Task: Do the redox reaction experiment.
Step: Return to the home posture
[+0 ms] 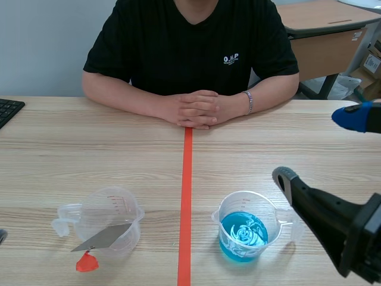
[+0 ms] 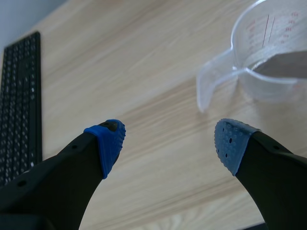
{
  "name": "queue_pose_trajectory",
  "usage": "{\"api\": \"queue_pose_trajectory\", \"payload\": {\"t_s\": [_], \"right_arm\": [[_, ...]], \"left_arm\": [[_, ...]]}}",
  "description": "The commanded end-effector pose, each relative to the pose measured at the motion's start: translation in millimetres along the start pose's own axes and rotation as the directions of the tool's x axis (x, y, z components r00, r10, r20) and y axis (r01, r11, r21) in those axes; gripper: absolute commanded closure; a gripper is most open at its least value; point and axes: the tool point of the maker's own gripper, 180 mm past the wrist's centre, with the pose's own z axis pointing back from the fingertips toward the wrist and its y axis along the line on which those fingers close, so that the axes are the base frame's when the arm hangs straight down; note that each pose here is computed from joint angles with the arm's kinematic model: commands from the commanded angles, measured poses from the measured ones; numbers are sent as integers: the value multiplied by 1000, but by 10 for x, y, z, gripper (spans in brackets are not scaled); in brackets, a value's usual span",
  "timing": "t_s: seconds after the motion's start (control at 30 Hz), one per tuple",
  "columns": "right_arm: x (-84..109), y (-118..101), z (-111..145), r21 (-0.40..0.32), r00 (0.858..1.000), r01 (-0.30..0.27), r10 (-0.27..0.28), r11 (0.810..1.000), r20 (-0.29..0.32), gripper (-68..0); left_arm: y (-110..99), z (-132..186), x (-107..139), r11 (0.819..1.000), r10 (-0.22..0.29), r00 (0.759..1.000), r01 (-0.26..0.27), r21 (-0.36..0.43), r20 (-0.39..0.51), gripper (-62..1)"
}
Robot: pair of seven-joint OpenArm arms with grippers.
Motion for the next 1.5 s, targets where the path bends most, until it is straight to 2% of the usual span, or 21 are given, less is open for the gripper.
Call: {"api": "queue_pose_trajectory", "payload": {"t_s": [0.0,0.13,0.2,0.37,0.63,0.77,0.9,1.0,1.2,1.47], "right_arm": [[141,-31,-22,-2,999,-16,16,1000,44,-679],[148,-105,-9,-22,999,-14,15,1000,38,-679],[139,-123,-7,-29,999,-18,19,999,31,-679],[124,-134,-7,-34,1000,-16,17,999,22,-679],[118,-174,-8,-54,1000,0,1,999,18,-679],[118,-183,-8,-59,1000,-1,2,998,18,-679],[112,-183,-8,-59,1000,-1,2,998,15,-679],[112,-183,-8,-59,1000,-1,2,998,15,-679],[112,-183,-8,-59,1000,-1,2,998,15,-679],[112,-183,-8,-59,1000,-1,2,998,15,-679]], "left_arm": [[50,-57,139,1000,4,999,-4,6,54,-420],[116,-169,332,1000,12,993,-11,-15,118,-421],[100,-216,422,999,10,989,-4,-42,147,-442],[-107,-308,631,987,-17,977,51,-154,215,-527],[-369,-435,978,969,9,949,70,-237,316,-543],[-537,-471,1080,954,24,943,78,-291,333,-549],[-666,-509,1165,940,28,939,91,-329,342,-619],[-730,-529,1227,933,30,936,99,-345,352,-623],[-818,-563,1311,928,44,933,94,-361,357,-623],[-853,-563,1292,924,45,937,93,-370,347,-623]]}}
